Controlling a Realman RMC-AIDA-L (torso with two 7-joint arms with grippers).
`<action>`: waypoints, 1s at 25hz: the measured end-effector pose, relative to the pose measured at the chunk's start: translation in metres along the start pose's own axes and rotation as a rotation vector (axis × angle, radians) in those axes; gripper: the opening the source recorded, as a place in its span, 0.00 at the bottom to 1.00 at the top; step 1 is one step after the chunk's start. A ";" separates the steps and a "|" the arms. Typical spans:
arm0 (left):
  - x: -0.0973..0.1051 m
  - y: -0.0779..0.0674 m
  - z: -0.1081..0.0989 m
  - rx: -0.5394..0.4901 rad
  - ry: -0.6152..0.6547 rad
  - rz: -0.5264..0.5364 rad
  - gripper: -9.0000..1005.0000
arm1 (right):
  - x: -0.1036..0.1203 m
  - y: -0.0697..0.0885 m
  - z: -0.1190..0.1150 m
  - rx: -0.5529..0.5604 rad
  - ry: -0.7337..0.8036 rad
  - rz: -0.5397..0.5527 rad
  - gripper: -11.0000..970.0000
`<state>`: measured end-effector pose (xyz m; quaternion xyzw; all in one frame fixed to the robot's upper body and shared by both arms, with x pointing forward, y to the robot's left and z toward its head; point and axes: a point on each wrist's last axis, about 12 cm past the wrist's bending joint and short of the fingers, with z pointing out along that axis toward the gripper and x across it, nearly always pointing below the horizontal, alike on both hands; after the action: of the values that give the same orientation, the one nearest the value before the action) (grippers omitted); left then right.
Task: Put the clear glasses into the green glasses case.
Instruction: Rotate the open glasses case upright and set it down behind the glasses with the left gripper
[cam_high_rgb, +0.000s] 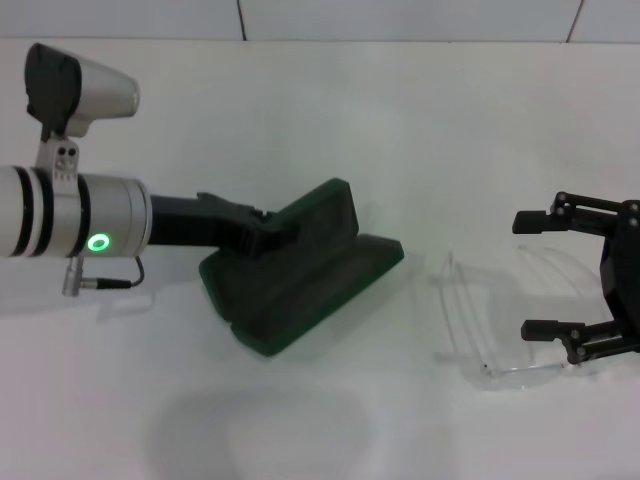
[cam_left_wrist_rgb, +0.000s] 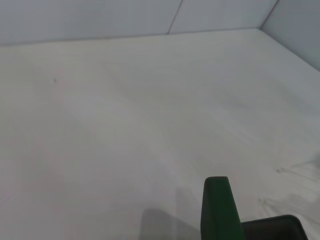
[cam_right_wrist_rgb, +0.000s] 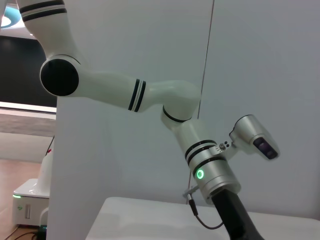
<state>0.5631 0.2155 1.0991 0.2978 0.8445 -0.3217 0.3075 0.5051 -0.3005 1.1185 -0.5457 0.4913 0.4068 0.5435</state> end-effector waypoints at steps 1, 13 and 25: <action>-0.002 0.001 0.000 -0.008 -0.007 0.015 0.29 | 0.000 0.000 0.000 0.000 0.000 0.000 0.89; -0.037 0.003 0.006 -0.029 -0.104 0.432 0.21 | 0.009 0.017 -0.010 -0.003 0.032 -0.008 0.88; -0.082 -0.014 0.065 0.071 -0.096 0.834 0.21 | 0.024 0.040 -0.002 -0.026 0.038 0.038 0.88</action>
<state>0.6267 0.1349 1.1232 0.6092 0.6248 -0.2120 0.4399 0.4700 -0.3017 1.0872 -0.5509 0.5065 0.4128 0.5191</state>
